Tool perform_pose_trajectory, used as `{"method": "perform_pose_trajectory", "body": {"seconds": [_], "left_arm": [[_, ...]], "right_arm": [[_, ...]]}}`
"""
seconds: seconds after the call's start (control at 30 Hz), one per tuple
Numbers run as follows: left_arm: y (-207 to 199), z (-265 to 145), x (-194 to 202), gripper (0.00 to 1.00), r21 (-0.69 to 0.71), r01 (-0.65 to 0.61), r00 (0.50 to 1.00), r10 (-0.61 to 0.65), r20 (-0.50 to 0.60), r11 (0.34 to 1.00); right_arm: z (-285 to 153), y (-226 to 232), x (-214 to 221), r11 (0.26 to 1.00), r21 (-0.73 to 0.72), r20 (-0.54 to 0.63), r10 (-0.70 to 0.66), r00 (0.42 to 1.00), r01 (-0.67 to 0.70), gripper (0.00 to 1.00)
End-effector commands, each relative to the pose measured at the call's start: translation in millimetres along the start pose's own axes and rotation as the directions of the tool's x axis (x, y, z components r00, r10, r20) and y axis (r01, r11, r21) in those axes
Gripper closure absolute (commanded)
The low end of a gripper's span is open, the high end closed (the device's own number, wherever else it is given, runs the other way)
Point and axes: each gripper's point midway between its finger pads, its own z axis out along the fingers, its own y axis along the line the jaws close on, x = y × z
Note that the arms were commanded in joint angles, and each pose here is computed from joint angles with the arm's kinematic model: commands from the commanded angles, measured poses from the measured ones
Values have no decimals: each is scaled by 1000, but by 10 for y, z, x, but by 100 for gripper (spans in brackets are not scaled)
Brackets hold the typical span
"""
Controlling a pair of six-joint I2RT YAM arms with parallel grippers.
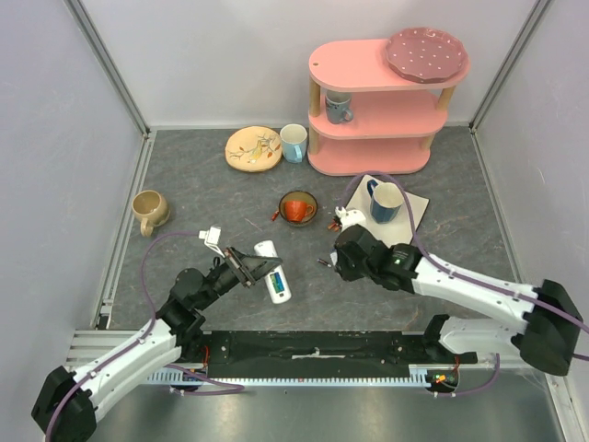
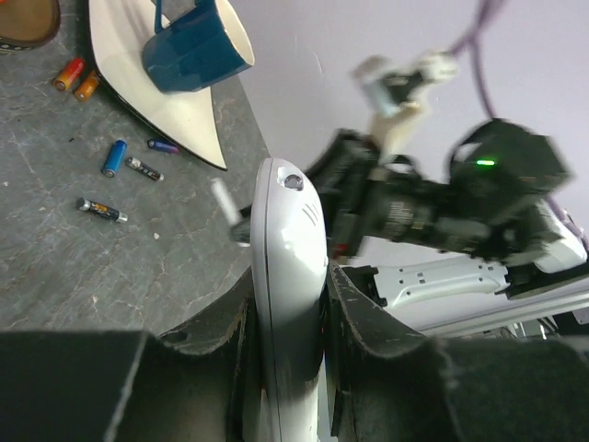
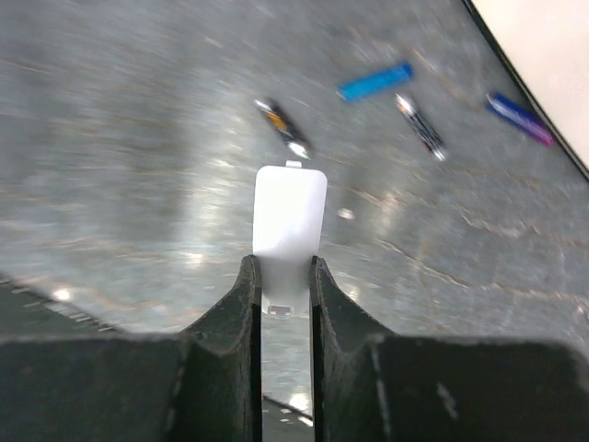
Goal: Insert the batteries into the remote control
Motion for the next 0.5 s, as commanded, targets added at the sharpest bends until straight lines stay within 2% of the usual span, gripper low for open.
{"method": "perform_pose_trajectory", "body": {"seconds": [0.0,0.2,0.47], "left_arm": [[35,27,-95,98,22,-14,997,13,72,1000],[46,132,-182,98,2,32,994,-32,104,999],[89,171,-276,98,-12,64,986,-62,158,998]], "right_arm": [[-629,517,-583,980,-179,165,-61,984,91,100],[-955,907,-641,946,-226,170,-195,966,231,100],[-993,1141,-566,924,-261,139,-250,958,279,100]]}}
